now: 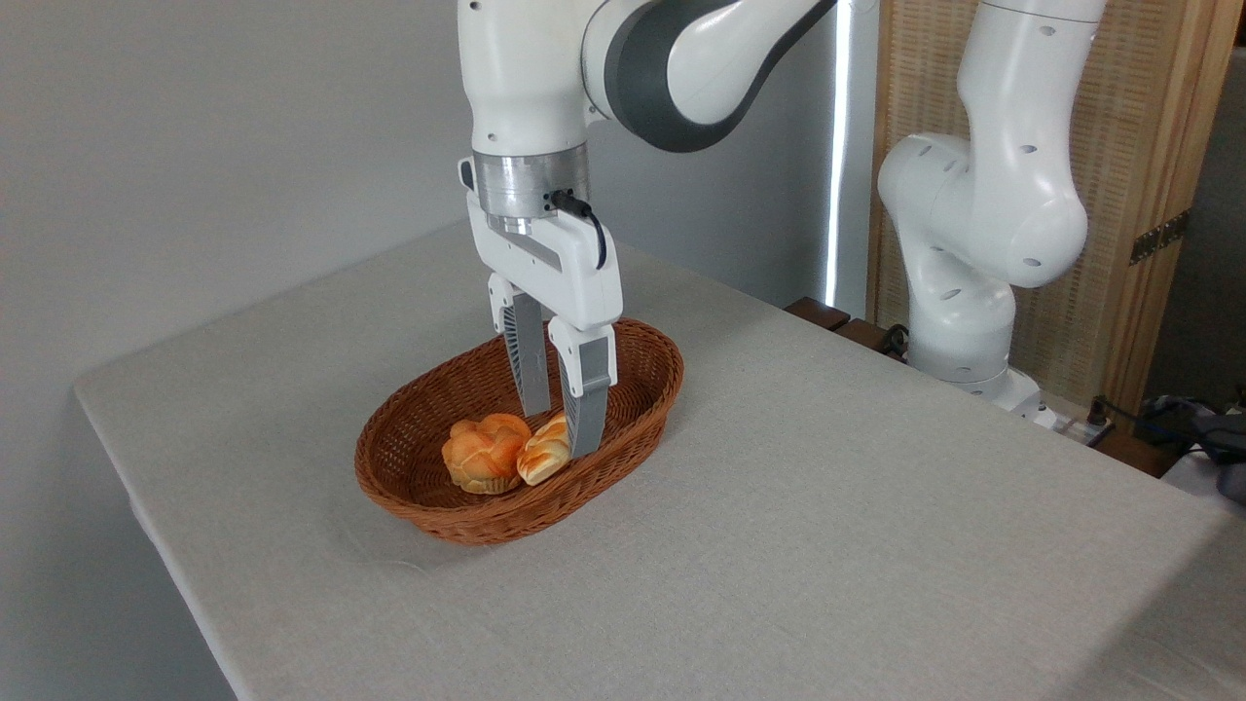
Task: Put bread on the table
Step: 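Lower the gripper onto the elongated roll and close the fingers on it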
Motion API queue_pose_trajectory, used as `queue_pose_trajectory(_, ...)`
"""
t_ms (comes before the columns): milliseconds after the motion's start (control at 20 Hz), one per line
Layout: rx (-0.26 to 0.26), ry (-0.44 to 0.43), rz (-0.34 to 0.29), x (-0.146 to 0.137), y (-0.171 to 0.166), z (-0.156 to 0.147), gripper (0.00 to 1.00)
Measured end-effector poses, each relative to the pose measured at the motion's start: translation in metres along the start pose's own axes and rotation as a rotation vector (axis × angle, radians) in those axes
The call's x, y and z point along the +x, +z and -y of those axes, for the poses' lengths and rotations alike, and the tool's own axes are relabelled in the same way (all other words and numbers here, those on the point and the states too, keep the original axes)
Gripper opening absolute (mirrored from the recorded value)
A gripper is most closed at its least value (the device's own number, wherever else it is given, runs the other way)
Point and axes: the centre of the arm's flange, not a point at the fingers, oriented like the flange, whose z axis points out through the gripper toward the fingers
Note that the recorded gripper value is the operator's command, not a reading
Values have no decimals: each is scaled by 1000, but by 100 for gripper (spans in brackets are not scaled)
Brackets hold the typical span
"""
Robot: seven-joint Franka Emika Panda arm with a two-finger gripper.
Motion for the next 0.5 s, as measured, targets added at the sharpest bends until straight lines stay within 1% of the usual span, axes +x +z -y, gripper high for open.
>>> queue_pose_trajectory(50, -1, 3, 1, 1, 3, -1, 100)
queue_pose_trajectory(100, -3, 4, 3, 1, 6, -2, 97)
queue_pose_trajectory(150, -4, 5, 4, 1, 6, -2, 85)
queue_pose_trajectory(200, -4, 6, 4, 1, 7, -3, 76)
queue_pose_trajectory(250, -4, 6, 4, 1, 7, -3, 64)
queue_pose_trajectory(300, -4, 6, 4, 1, 7, -3, 54)
queue_pose_trajectory(350, -4, 6, 4, 1, 7, -3, 48)
queue_pose_trajectory(400, -4, 6, 4, 1, 7, -3, 42)
queue_pose_trajectory(500, -4, 6, 4, 1, 7, -3, 39)
